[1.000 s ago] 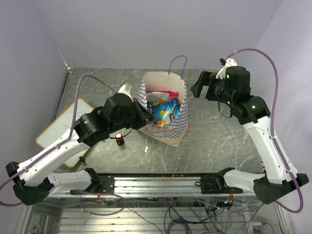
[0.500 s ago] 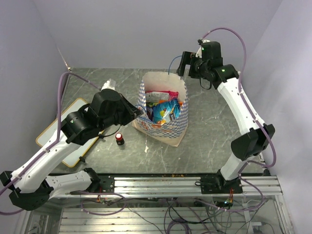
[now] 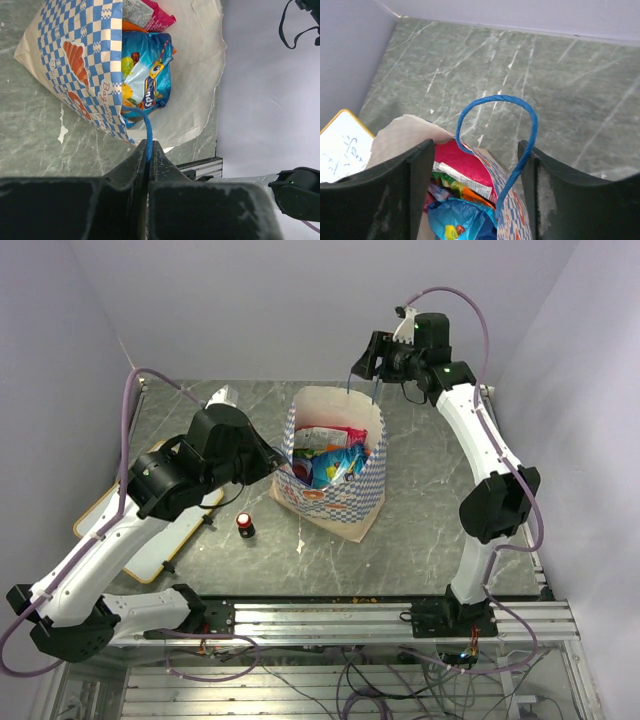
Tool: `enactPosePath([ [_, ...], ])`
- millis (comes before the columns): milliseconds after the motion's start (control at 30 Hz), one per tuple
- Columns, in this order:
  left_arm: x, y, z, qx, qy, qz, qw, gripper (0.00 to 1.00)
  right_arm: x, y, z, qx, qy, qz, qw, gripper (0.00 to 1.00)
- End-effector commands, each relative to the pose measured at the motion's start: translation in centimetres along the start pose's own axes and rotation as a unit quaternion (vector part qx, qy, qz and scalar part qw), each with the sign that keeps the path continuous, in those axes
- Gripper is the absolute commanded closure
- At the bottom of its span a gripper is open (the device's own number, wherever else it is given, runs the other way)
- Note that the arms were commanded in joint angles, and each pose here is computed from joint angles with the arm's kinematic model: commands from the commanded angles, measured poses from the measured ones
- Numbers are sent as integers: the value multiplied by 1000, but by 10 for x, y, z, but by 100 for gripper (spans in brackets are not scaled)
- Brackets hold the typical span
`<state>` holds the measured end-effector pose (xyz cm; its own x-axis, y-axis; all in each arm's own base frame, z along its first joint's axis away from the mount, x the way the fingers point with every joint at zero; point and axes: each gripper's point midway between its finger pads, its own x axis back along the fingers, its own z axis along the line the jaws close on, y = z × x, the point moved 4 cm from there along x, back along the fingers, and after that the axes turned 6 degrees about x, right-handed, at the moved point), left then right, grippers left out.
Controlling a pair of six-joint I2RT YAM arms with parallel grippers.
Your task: Take the snacks out of the paper bag
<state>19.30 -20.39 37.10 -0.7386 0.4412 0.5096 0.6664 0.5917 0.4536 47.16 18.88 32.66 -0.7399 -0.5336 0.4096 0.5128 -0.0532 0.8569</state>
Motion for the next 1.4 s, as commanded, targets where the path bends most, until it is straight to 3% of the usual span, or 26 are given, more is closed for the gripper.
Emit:
enactPosePath([
  [0, 3, 19, -8, -11, -8, -25, 1000, 93, -11, 26, 10, 0, 62, -46, 997, 37],
  [133, -2, 24, -11, -19, -6, -25, 999, 93, -8, 46, -4, -31, 53, -72, 996, 79],
  [333, -4, 53, -15, -16, 2, -67, 998, 93, 25, 60, -15, -50, 47, -90, 994, 100],
  [600, -43, 133, -29, -2, -18, -110, 994, 93, 68, 51, -9, -47, 29, -93, 994, 100],
  [733, -75, 174, -35, 13, -33, -133, 990, 93, 73, 43, 14, -100, 99, -71, 987, 100],
  [933, -97, 255, -35, 51, -75, -222, 971, 93, 84, 43, 42, -141, 153, -66, 976, 100],
  [1167, -97, 326, -54, -29, -151, -300, 941, 93, 69, 16, 95, -124, 210, -13, 970, 100],
  [1367, -72, 367, -74, -105, -214, -368, 899, 93, 53, -13, 154, -93, 271, 24, 958, 99],
])
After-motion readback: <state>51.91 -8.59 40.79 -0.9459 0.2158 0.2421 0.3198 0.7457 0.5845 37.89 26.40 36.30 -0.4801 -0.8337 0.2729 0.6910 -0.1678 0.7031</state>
